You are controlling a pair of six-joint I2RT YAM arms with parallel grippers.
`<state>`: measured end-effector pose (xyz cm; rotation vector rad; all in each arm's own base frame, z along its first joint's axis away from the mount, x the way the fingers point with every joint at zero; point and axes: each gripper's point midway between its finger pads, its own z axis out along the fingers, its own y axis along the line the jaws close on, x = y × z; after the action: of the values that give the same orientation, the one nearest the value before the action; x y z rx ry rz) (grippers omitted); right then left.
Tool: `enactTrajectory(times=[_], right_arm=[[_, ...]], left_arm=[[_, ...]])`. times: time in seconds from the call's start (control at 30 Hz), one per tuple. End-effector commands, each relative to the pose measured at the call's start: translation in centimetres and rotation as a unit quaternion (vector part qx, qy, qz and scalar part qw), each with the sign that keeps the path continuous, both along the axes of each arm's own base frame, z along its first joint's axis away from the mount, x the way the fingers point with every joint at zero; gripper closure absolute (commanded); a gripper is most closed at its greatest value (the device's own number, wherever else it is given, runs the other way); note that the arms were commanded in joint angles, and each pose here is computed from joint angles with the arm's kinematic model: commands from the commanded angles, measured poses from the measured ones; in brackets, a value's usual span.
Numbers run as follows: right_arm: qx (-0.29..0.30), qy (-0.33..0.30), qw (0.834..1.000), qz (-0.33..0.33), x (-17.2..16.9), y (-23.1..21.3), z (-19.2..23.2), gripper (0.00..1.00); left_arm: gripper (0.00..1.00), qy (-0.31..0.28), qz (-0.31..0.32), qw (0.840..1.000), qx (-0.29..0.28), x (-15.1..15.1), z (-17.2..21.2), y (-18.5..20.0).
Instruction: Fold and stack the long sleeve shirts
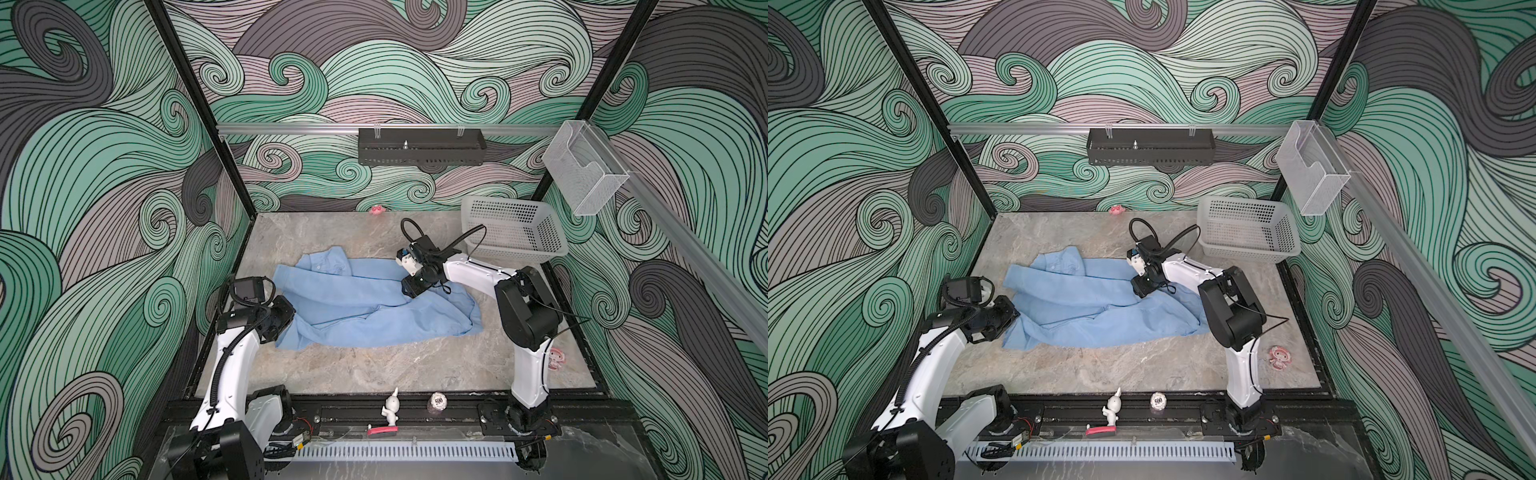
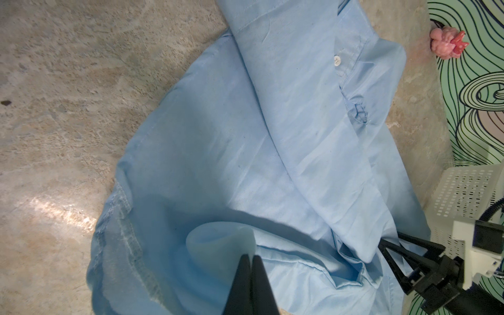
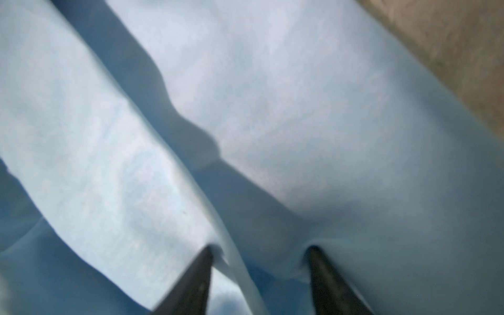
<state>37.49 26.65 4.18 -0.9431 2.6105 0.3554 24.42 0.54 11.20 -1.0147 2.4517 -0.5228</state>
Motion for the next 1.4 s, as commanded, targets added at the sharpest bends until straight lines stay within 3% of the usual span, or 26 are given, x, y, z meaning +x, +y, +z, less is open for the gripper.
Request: enactTrajectory(times=[0.0, 0.23, 0.43, 0.6, 0.67, 0.77, 0.83, 0.93, 1.03, 1.23, 1.37], right_arm=[[0.026, -0.025, 0.999, 0.025, 0.1, 1.0, 3.1, 0.97], [0.08, -0.114, 0.99, -0.009, 3.2, -0.9, 13.1, 1.0], [0.109, -0.19, 0.972, -0.08, 9.5, -5.6, 20.6, 1.0], [0.158, -0.305, 0.934, -0.099, 14.9, -7.0, 31.9, 1.0], [0.175, -0.358, 0.913, -0.089, 15.8, -7.2, 37.5, 1.0], [0.205, -0.435, 0.874, -0.074, 14.8, -7.3, 44.8, 1.0], [0.215, -0.455, 0.862, -0.067, 13.3, -7.6, 47.0, 1.0], [0.207, -0.432, 0.876, -0.056, 10.9, -7.4, 45.6, 1.0], [0.196, -0.415, 0.887, -0.044, 8.4, -6.6, 40.8, 1.0], [0.138, -0.298, 0.941, -0.08, 2.1, -8.1, 25.7, 1.0], [0.109, -0.25, 0.953, -0.132, -3.4, -9.5, 17.9, 1.0]], left_arm=[[1.0, -0.015, 0.006, 1.0, 0.017, 1.1, 1.3, 0.7], [1.0, -0.084, 0.017, 0.996, 0.018, 7.0, 5.6, 1.8], [1.0, -0.126, 0.009, 0.992, -0.01, 14.7, 10.8, 2.3], [1.0, -0.194, -0.017, 0.98, -0.034, 23.8, 18.0, 2.4], [1.0, -0.25, -0.035, 0.967, -0.036, 26.6, 23.4, 2.2], [1.0, -0.324, -0.056, 0.944, -0.013, 27.6, 30.7, 2.1], [1.0, -0.351, -0.07, 0.934, 0.002, 26.9, 33.4, 1.8], [1.0, -0.342, -0.086, 0.936, 0.006, 24.7, 32.5, 1.2], [1.0, -0.313, -0.075, 0.947, -0.005, 22.2, 27.0, 0.7], [1.0, -0.162, -0.06, 0.985, -0.02, 13.9, 13.1, -0.4], [1.0, -0.051, -0.014, 0.998, -0.034, 7.6, 5.0, -0.5]])
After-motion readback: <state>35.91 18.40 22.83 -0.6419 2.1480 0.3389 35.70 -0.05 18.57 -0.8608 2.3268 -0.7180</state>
